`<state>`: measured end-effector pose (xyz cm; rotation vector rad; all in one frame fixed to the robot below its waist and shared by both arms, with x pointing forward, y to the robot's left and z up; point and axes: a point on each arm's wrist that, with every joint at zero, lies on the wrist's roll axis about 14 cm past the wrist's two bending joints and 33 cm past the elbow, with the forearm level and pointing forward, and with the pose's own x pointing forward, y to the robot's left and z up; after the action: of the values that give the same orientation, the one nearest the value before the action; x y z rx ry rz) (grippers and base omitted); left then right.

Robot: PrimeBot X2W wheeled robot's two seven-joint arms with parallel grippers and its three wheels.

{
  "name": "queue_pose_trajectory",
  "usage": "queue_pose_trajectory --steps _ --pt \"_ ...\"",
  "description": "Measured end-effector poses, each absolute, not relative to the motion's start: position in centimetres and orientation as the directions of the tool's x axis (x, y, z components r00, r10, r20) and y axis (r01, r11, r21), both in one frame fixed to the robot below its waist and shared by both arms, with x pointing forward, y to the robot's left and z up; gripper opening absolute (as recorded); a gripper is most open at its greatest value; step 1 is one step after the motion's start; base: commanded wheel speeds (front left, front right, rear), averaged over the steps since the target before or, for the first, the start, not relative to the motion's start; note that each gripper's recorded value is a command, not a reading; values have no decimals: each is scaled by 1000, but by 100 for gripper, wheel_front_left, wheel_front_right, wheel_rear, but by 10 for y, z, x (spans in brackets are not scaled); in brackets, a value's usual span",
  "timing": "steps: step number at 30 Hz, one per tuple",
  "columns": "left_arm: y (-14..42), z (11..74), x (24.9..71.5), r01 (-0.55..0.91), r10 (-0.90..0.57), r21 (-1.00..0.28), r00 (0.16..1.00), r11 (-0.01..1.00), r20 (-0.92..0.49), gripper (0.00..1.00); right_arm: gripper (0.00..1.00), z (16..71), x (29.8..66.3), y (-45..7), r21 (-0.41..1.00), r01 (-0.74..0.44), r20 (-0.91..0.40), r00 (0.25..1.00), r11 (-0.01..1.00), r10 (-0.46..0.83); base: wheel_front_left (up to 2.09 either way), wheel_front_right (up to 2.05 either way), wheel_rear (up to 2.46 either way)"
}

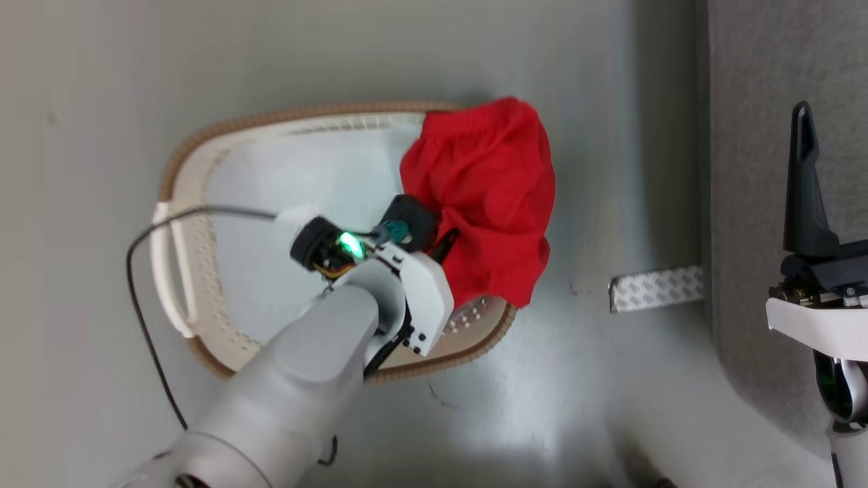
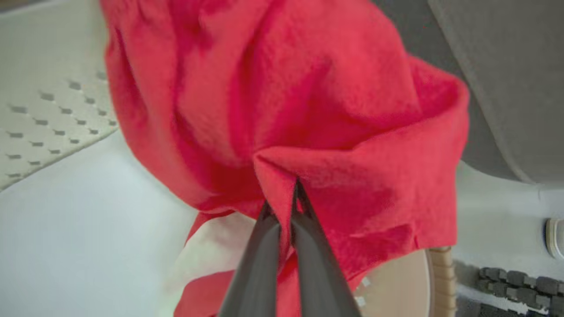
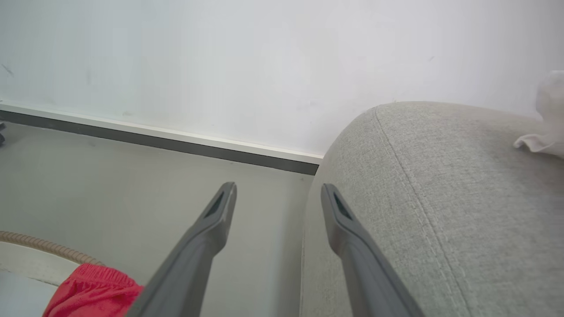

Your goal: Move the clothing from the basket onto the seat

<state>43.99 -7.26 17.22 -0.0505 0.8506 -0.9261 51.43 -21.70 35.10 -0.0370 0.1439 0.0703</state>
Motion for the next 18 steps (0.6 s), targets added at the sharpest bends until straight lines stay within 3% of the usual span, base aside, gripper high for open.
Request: queue_pose_trajectory --steps 11,18 --pt "-35 268 474 594 -654 -302 567 746 -501 0 100 415 491 -211 7 -61 -58 996 998 61 0 0 0" --pt "-13 357 485 575 -612 -216 708 789 -352 0 100 460 465 -198 42 -76 16 997 996 76 0 0 0"
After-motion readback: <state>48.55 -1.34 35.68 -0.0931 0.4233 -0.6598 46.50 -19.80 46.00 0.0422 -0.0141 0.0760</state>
